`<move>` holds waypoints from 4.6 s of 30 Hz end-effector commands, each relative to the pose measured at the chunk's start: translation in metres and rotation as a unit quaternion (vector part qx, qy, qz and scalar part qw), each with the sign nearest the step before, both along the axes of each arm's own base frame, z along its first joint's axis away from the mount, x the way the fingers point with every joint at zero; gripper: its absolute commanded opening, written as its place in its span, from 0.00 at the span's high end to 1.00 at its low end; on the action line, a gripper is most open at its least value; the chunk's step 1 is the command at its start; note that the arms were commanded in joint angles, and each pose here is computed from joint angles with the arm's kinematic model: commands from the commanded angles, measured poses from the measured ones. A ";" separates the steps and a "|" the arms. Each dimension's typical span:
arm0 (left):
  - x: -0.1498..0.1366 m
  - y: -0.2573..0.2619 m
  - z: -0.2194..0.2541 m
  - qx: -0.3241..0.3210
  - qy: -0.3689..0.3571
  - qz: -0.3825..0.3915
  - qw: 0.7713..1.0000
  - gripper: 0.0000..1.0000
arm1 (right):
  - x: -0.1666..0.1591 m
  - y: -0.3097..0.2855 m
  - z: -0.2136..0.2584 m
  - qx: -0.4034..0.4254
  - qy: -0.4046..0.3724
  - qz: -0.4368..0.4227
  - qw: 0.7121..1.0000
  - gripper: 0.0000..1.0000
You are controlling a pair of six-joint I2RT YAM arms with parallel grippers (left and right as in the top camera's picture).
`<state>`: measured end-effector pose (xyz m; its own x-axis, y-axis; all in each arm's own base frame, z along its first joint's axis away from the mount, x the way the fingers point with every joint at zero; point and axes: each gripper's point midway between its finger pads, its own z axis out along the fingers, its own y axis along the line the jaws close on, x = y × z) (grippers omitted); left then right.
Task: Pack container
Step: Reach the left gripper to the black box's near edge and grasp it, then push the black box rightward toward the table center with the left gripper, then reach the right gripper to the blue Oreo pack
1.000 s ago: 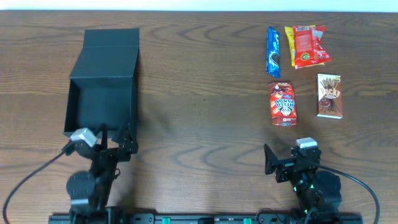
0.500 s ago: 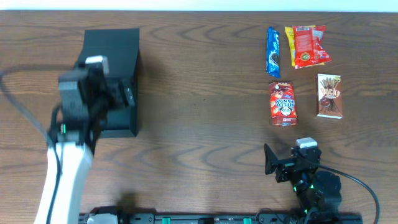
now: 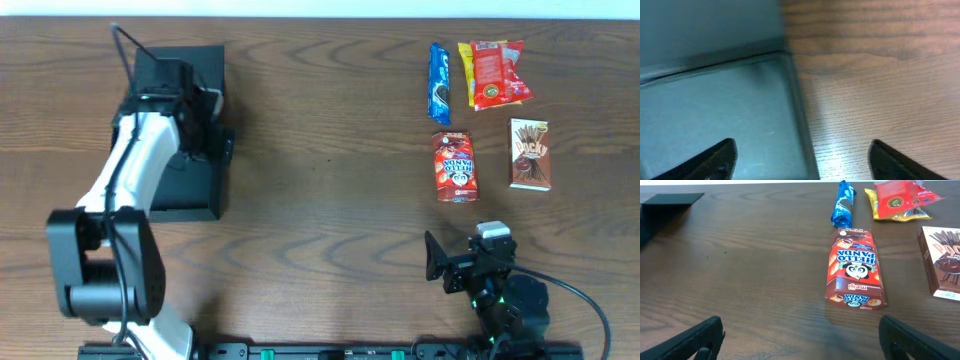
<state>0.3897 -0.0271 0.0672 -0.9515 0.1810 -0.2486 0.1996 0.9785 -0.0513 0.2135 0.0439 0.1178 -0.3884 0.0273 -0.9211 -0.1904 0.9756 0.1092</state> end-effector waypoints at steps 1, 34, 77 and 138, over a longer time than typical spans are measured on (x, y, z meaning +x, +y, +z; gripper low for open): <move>0.004 0.000 -0.011 0.025 0.012 -0.014 1.000 0.29 | -0.001 0.002 -0.003 -0.007 0.000 0.007 1.000 0.01; 0.077 -0.104 0.031 -0.079 -0.126 0.101 0.984 0.94 | -0.001 0.002 -0.003 -0.007 0.000 0.007 1.000 0.01; 0.067 -0.279 0.094 -0.210 -0.191 0.032 0.958 0.25 | -0.001 0.002 -0.003 -0.007 0.000 0.007 1.000 0.01; 0.131 0.020 0.062 -0.058 -0.150 0.242 0.957 0.03 | 0.022 -0.023 0.082 0.452 -0.088 -0.163 0.873 0.01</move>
